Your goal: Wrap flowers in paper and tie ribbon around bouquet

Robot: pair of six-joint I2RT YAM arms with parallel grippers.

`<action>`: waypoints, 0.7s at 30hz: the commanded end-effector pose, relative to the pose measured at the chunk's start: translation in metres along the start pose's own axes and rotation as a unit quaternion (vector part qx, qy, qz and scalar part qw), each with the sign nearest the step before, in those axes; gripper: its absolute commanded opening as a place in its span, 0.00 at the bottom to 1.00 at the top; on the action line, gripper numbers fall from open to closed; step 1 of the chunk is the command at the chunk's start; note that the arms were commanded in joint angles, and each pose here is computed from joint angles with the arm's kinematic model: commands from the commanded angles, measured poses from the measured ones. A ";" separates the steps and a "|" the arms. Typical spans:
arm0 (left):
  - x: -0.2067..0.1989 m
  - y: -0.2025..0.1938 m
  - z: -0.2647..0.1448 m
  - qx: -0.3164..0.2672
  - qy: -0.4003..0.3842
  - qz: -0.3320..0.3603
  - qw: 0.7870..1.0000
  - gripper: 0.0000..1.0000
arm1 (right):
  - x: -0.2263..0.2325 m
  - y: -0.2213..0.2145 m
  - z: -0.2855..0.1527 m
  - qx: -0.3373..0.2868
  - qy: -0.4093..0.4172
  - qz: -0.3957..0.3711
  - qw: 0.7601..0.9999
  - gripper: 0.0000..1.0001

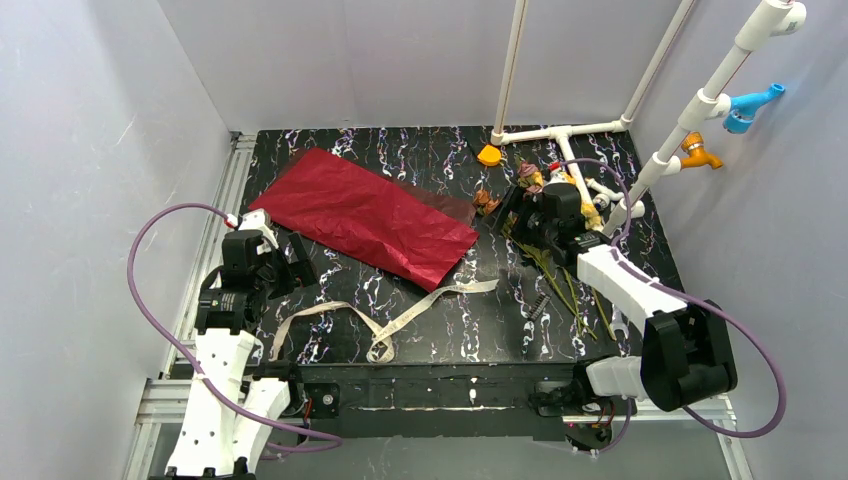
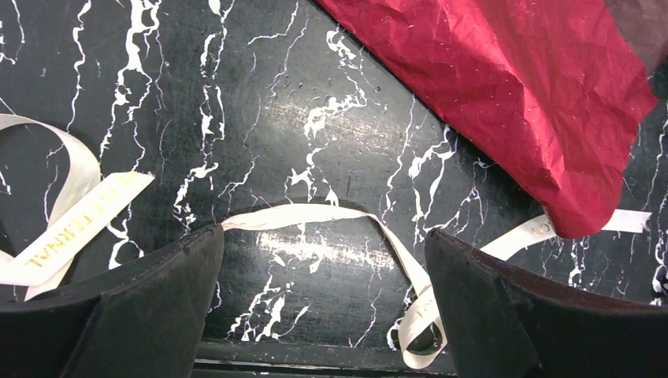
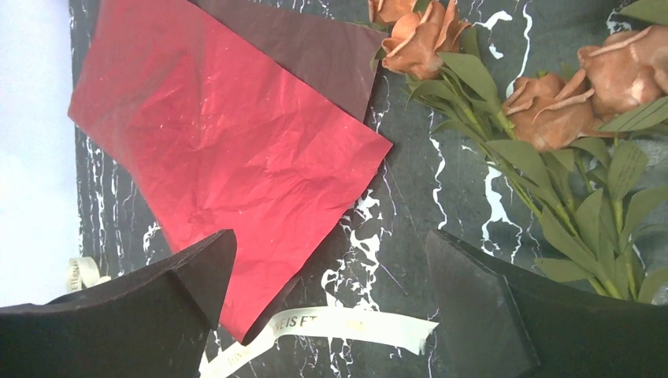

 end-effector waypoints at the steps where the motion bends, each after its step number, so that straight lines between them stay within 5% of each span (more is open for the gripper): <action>1: -0.006 -0.001 -0.002 0.003 -0.026 0.003 1.000 1.00 | 0.008 0.023 -0.001 -0.020 -0.018 -0.019 0.999 1.00; 16: -0.007 -0.002 -0.002 0.003 -0.031 0.002 0.999 1.00 | 0.033 0.016 0.036 0.017 0.058 -0.026 0.998 1.00; 21: -0.007 -0.002 -0.002 0.004 -0.031 0.002 0.999 1.00 | 0.030 -0.003 0.054 0.058 0.072 -0.018 0.996 0.88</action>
Point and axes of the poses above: each gripper's point midway between its finger pads, its own z axis out along the fingers, its own x axis along the line the jaws close on, y = z × x, the point moved 4 cm from there along -z, back along the fingers, and after that the axes turned 6 degrees about -z, right-handed, at the moved point
